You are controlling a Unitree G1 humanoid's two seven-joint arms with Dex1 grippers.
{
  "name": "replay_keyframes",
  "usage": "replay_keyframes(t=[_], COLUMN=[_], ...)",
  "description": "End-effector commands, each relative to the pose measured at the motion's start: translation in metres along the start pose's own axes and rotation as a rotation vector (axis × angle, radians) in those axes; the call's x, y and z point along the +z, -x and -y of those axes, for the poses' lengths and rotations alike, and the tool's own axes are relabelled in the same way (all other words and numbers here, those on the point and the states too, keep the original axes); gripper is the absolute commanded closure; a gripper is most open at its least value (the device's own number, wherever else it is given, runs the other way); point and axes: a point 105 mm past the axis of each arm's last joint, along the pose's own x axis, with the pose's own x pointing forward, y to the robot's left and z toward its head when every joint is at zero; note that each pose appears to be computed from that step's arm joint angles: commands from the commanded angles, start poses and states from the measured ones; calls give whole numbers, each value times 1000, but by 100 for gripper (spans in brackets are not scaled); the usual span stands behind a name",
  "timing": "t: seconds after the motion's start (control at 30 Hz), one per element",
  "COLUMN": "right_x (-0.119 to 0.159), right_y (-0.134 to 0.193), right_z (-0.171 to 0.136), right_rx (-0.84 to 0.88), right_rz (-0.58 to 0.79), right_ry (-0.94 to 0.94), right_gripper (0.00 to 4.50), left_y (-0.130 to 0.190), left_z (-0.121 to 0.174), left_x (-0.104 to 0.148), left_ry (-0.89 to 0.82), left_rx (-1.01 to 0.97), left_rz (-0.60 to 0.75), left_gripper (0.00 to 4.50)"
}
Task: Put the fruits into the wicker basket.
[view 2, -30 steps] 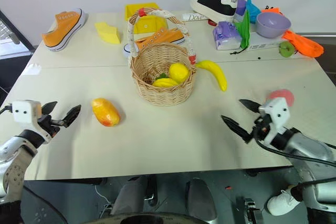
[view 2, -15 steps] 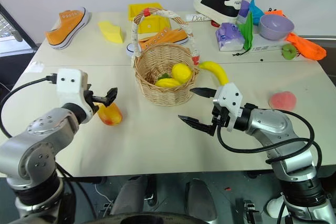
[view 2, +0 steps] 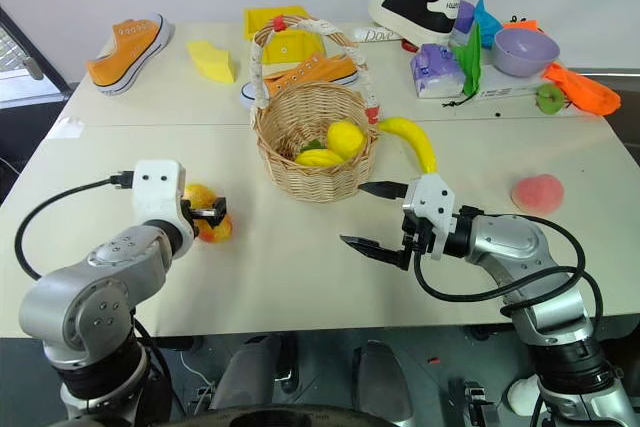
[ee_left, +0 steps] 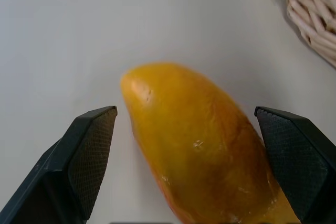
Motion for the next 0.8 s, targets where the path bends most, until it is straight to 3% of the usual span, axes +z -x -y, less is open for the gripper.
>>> replay_keyframes(t=[0.03, 0.13, 0.23, 0.33, 0.37, 0.47, 0.6, 0.7, 0.8], right_x=[11, 9, 10, 11, 11, 11, 13, 17, 21], right_y=[-2, -4, -5, -6, -6, -7, -8, -8, -6], right_z=[-5, -7, -7, -6, -6, -6, -4, 0, 4], right_rx=[18, 18, 15, 11, 9, 7, 5, -3, -6], right_rz=[37, 36, 42, 46, 47, 47, 52, 59, 61], right_ry=[39, 39, 41, 44, 45, 46, 49, 50, 54], right_gripper=[3, 3, 0, 0, 0, 0, 0, 0, 0], left_y=[-2, -5, -5, -6, -6, -7, 2, 21, 43], left_z=[-9, -6, -11, -13, -14, -20, -28, -21, -4], left_x=[-6, -11, -14, -13, -12, -5, 37, 75, 82], left_ry=[15, 48, 61, 59, 58, 42, -9, -123, -215], left_rx=[63, 49, 72, 78, 79, 85, 52, -135, -384], left_rz=[-32, -57, -67, -66, -66, -44, 113, 297, 352], left_gripper=[0, 0, 88, 216, 228, 229, 229, 229, 229])
